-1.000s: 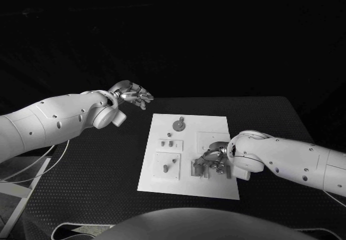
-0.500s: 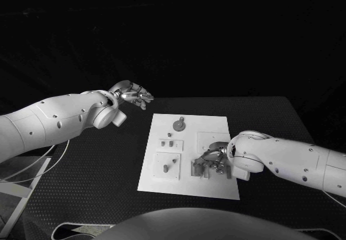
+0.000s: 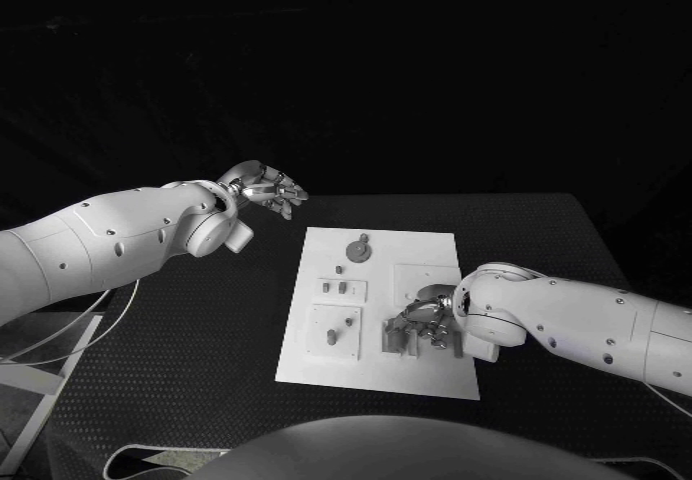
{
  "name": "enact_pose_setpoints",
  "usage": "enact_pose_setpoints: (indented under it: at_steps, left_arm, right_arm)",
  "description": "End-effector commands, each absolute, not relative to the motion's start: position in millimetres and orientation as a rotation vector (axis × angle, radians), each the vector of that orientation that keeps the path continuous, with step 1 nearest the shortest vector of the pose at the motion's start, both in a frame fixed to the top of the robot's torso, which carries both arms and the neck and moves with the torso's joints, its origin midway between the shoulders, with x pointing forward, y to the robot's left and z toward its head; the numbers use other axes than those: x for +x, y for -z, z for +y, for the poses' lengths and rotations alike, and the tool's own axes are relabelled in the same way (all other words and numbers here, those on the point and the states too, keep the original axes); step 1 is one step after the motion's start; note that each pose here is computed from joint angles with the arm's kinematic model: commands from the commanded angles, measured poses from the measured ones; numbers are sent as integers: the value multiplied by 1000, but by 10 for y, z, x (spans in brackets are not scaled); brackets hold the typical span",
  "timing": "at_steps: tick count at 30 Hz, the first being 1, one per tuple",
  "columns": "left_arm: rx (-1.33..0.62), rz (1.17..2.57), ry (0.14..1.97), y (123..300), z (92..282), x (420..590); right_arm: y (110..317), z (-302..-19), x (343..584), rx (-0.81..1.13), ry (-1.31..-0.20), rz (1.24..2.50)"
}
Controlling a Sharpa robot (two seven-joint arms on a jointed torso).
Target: Assemble the parts on the task board
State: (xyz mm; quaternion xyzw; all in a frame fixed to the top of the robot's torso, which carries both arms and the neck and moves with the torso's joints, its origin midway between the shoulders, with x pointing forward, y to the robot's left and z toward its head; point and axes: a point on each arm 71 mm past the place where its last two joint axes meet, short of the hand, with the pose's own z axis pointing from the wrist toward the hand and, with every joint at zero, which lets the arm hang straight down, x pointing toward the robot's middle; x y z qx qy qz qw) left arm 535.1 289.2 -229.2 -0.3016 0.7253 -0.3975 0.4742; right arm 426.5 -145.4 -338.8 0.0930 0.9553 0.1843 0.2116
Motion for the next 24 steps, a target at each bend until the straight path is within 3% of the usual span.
enact_pose_setpoints:
  at_steps: [1, 24]
  left_arm:
    - [-735, 1779, 990, 2287, 2874, 5348]
    - [-736, 1778, 990, 2286, 2876, 5348]
  right_arm:
    - [3397, -1469, 4270, 251, -499, 2643]
    - [3393, -1486, 4283, 269, -494, 2623]
